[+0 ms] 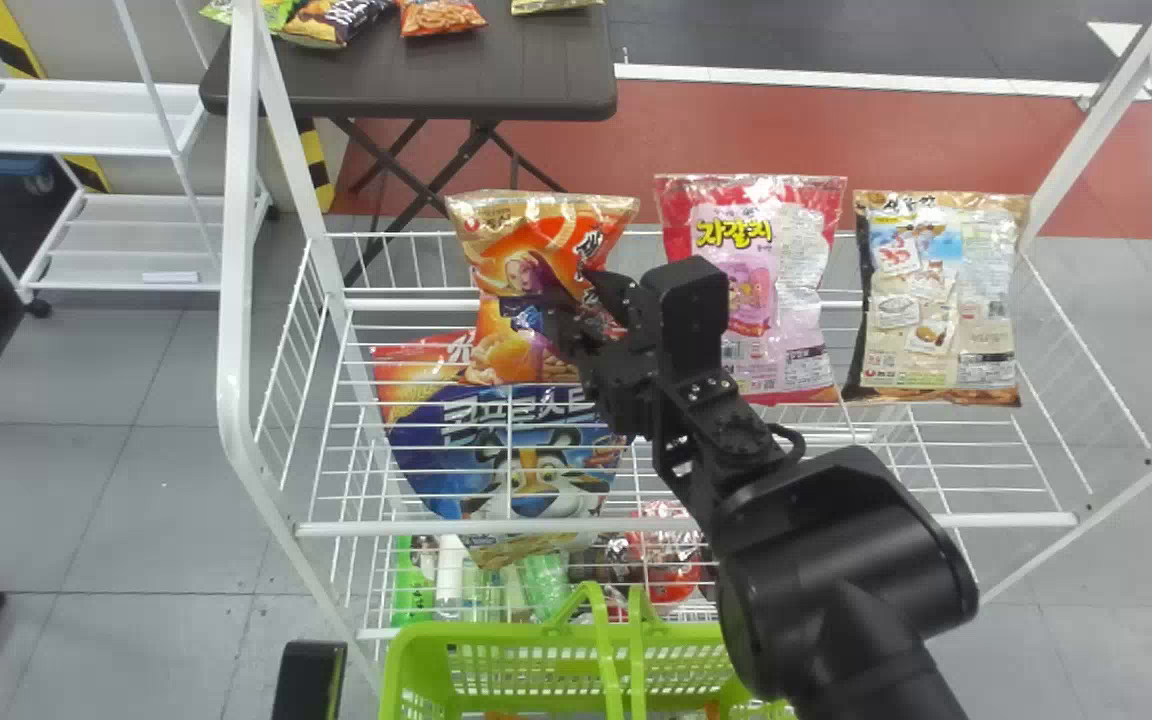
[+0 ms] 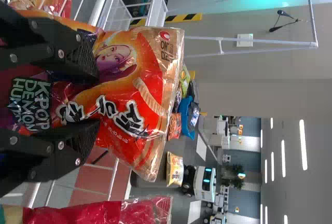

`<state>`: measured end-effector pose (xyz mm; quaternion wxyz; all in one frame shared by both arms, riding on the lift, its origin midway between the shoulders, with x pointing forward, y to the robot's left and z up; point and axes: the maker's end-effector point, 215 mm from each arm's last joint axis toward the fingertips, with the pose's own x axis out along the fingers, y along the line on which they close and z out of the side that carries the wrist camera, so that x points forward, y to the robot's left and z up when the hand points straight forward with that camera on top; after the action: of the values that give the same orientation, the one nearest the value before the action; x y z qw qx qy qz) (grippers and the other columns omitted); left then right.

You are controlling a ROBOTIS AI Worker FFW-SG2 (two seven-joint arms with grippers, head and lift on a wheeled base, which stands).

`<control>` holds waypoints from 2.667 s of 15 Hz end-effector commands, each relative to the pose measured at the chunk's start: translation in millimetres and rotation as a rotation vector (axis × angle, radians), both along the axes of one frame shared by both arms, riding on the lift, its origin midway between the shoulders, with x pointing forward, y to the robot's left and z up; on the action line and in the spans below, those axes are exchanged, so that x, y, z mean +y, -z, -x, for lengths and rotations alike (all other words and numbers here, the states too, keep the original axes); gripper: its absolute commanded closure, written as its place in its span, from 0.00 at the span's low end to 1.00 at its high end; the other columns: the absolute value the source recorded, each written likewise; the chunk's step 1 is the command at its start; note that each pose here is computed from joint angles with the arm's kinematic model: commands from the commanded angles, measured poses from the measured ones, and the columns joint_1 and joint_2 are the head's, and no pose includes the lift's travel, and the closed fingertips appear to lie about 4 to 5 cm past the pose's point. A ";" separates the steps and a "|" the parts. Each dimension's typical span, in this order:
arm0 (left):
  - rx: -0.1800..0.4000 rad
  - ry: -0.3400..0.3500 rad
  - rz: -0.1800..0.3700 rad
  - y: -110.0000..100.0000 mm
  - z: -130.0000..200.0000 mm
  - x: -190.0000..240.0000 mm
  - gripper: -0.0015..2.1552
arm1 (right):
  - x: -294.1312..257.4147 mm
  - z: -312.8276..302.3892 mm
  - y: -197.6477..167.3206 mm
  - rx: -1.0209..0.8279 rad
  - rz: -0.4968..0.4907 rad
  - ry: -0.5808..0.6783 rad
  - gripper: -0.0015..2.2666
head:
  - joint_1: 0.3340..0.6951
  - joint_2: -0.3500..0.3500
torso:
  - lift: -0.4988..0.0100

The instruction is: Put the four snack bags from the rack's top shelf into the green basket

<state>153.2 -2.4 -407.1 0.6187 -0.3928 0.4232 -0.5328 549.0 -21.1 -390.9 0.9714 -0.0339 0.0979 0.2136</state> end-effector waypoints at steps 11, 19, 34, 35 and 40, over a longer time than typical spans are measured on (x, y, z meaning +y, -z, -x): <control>-0.009 -0.006 -0.039 3.9 -3.3 -4.6 0.98 | -147.4 202.8 -27.3 0.423 0.014 0.144 0.98 | 1.00 0.10 | 0.98; -0.008 -0.014 -0.054 5.7 3.7 -11.9 0.98 | -176.4 339.1 20.5 0.887 -0.154 0.095 0.98 | 1.00 0.00 | 0.98; -0.044 -0.033 -0.059 -3.0 -4.4 -7.4 0.98 | -119.8 363.6 40.7 1.002 -0.233 -0.070 0.98 | 1.00 0.00 | 0.98; -0.048 -0.033 -0.058 -4.0 -4.9 -7.4 0.98 | -110.9 372.3 52.6 1.034 -0.200 -0.090 0.98 | 1.00 0.00 | 0.98; -0.053 -0.029 -0.048 -8.4 -4.4 -9.3 0.98 | -68.7 393.1 100.0 1.146 -0.132 -0.170 0.69 | 1.00 0.00 | 0.98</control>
<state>158.1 -10.9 -398.7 0.6475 -0.3692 0.4133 -0.5231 161.5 -103.0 -479.7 0.7570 0.1374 0.5793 0.2692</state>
